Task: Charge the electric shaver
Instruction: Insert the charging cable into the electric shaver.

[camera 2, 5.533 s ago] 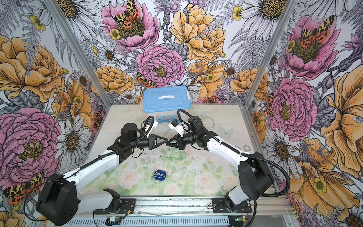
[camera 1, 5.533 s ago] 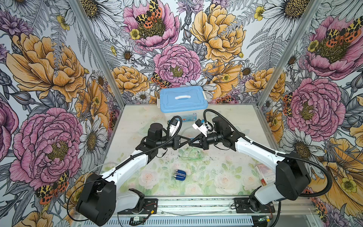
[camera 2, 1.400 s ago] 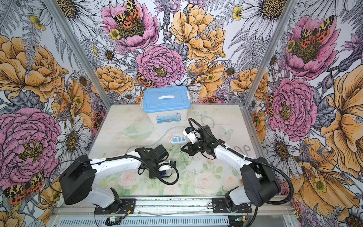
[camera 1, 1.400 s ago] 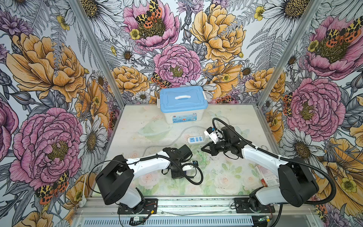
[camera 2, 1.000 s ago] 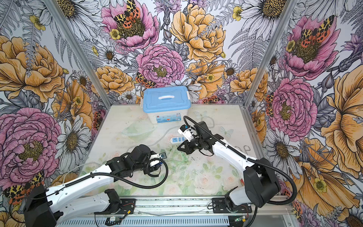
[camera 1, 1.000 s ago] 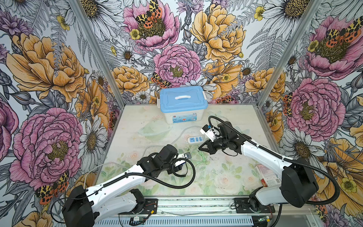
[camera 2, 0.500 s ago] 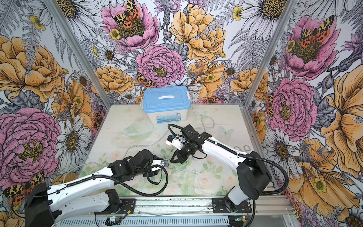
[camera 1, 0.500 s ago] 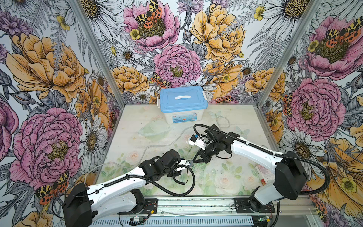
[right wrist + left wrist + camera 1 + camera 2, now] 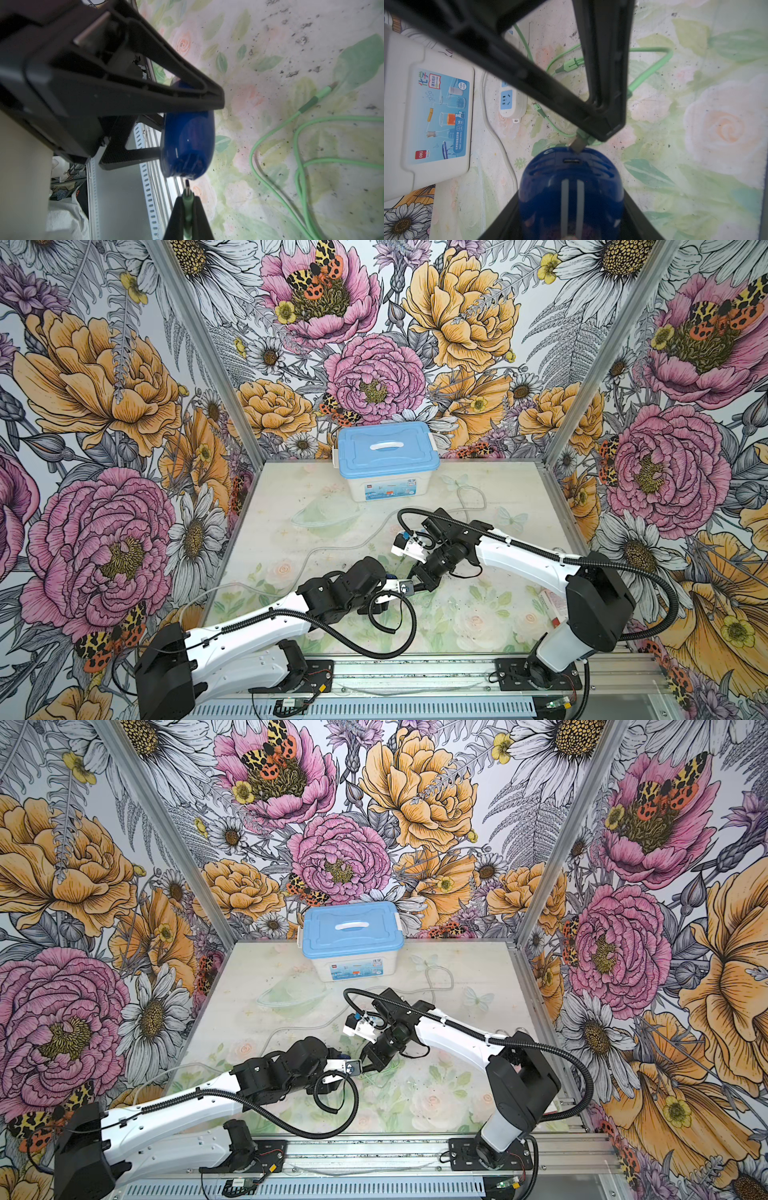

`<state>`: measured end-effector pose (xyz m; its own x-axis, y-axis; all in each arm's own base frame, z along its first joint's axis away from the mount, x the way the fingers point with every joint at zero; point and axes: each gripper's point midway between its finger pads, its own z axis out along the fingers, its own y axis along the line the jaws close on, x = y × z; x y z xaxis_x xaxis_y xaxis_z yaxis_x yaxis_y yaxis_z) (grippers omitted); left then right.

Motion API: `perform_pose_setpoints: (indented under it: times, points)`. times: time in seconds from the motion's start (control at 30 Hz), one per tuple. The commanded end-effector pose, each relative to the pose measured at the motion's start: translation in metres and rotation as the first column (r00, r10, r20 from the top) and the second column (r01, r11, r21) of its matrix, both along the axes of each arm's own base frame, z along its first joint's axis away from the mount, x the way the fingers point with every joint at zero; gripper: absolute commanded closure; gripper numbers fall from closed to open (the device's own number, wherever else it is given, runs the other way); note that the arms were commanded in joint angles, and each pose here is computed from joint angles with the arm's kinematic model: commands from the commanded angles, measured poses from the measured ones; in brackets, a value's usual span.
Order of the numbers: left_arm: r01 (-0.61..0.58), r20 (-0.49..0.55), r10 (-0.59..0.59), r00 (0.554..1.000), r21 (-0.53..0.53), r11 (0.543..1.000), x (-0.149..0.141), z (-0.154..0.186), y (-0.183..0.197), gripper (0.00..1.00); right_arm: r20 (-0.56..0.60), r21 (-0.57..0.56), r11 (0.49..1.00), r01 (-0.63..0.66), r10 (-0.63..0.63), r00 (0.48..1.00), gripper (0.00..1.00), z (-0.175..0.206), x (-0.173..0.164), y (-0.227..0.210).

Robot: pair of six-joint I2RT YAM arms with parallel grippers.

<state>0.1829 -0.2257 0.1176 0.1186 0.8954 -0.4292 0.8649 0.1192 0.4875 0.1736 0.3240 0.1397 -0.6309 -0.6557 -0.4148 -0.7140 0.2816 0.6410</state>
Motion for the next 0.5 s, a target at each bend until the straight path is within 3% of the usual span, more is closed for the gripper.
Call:
perform_pose_setpoints:
  times: [0.0,0.47]
  points:
    - [-0.018,0.035,0.020,0.999,-0.073,0.997,0.0072,0.0195,-0.0115,1.00,0.020,0.035,0.999,-0.027,0.026,0.999,1.00,0.0087,0.0018,0.0074]
    - [0.006,0.037,-0.004,0.999,-0.056,0.998,0.0017,0.0164,-0.0171,1.00,0.022,0.037,0.999,-0.033,0.032,0.999,1.00,0.0093,0.0023,0.0115]
